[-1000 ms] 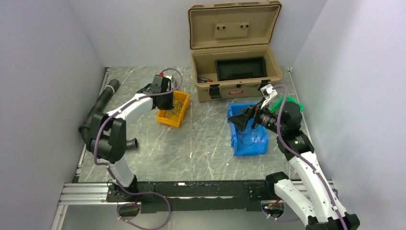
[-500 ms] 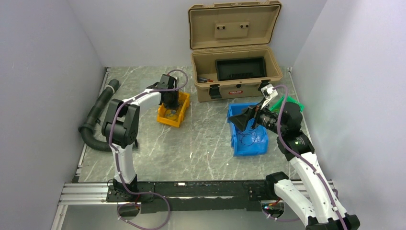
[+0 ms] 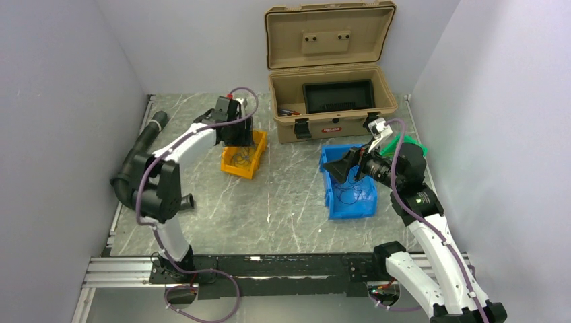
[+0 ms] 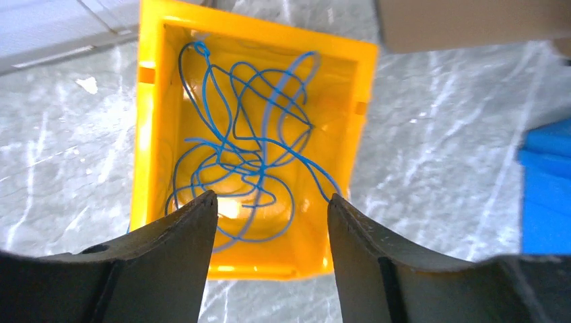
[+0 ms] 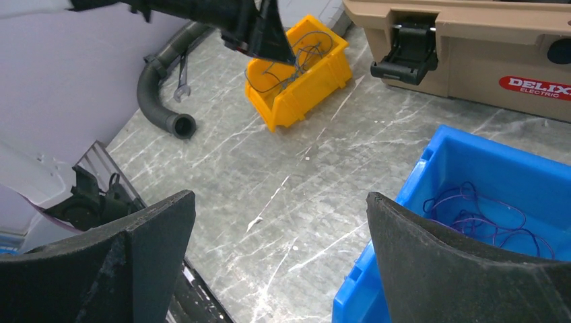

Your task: Untangle the cables

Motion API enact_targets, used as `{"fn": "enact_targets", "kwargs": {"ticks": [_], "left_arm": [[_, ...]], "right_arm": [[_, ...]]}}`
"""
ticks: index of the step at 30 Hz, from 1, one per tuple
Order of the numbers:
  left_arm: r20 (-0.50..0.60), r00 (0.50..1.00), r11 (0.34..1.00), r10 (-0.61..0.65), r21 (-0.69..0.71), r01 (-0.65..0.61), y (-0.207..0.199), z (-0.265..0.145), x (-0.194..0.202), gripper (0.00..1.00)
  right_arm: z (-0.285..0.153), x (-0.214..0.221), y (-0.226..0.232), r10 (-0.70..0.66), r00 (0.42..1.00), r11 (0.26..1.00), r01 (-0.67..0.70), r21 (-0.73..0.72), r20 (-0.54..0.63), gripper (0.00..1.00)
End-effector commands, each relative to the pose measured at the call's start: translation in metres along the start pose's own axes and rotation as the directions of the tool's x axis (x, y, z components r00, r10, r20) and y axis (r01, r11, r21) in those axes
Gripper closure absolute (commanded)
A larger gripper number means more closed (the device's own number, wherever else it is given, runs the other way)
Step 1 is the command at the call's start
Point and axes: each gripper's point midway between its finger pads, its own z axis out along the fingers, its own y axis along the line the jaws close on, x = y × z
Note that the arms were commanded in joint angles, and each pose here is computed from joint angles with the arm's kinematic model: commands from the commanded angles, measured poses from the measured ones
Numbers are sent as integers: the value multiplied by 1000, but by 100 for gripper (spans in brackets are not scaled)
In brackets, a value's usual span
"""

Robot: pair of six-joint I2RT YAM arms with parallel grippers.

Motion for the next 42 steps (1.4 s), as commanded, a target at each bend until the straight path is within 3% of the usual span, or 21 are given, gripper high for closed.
{"fn": "enact_targets", "kwargs": {"ticks": [1,3,5,6,12,17,22,26,29,32,37,42], "left_arm": [[90,996,999,25,36,-29,-14,-59,-27,33],[99,995,998,28,47,-33,-16,-73,-22,21],[109,993,997,35,64,-42,-18,-87,-15,2],[120,992,997,37,70,-45,-18,-95,-12,1],[355,935,992,-15,122,-31,-18,-152,-1,1],[511,858,990,-52,137,-21,-5,-162,21,1],[615,788,997,46,21,-74,24,-151,40,1],[709,698,994,105,-102,-46,55,-144,48,1],[752,640,985,158,-169,-44,69,-143,47,1],[727,644,968,239,-232,-97,72,-137,35,1],[688,672,953,274,-288,-94,80,-127,20,3],[733,587,926,344,-370,-80,97,-141,10,2]], "right_arm": [[-1,-18,6,-31,998,999,32,-7,59,0],[-1,-19,4,-26,998,1000,26,3,66,0],[-1,-19,2,-21,997,1000,20,9,74,0],[-1,-20,2,-25,996,1000,25,9,83,0],[1,-16,-17,-45,989,996,33,84,139,0],[15,12,-39,-106,975,992,90,91,194,0],[20,29,-89,-170,953,955,97,279,251,1],[22,40,-121,-268,930,905,154,396,251,3],[17,44,-150,-335,914,841,182,509,228,3],[11,48,-177,-346,913,802,167,574,217,4],[2,44,-200,-346,913,787,157,597,216,6],[-17,70,-245,-352,919,672,115,731,179,3]]}}
